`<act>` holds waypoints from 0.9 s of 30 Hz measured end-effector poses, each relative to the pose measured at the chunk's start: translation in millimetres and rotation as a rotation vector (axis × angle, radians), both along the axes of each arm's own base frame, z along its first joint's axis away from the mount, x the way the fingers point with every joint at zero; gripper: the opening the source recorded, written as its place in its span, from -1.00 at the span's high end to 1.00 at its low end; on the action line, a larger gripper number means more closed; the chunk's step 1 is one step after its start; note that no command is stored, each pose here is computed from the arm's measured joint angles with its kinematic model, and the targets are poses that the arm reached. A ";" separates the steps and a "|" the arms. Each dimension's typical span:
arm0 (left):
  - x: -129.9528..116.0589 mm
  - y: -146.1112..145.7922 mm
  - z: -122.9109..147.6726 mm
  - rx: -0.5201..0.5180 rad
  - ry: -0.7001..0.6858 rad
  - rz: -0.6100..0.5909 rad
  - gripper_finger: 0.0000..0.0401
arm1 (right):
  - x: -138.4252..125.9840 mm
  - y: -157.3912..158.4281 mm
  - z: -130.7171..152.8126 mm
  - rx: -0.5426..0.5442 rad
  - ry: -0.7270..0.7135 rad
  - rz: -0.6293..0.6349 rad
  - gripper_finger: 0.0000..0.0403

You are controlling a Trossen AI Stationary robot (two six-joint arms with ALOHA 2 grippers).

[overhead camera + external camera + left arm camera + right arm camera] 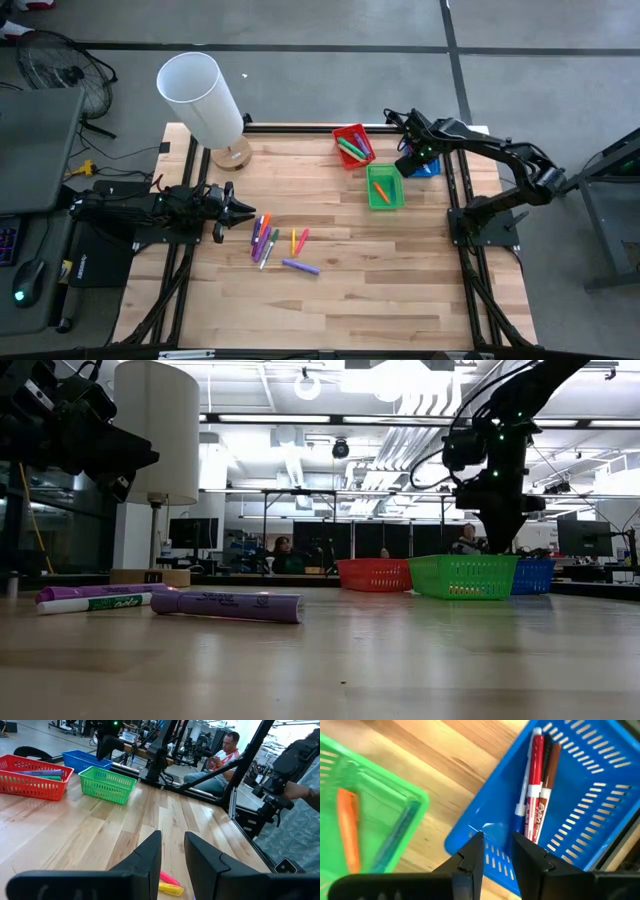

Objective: Pick & Place Markers
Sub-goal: Put the right purple highlighter in the red bin

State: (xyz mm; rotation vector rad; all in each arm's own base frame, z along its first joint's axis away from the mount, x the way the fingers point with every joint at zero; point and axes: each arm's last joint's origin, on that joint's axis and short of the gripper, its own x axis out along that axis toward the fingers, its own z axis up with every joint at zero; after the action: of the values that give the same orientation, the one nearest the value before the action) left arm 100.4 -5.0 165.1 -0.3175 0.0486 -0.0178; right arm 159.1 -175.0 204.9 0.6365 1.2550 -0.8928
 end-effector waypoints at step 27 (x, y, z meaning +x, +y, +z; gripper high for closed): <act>0.0 0.0 0.1 0.000 0.000 0.000 0.59 | 86.1 114.2 60.2 -0.257 -0.624 0.379 0.59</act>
State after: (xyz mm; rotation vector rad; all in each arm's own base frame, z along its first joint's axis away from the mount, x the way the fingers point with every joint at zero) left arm 100.4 -5.0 165.1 -0.3177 0.0484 -0.0178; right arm 245.2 -60.9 265.0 0.4035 0.6498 -0.4687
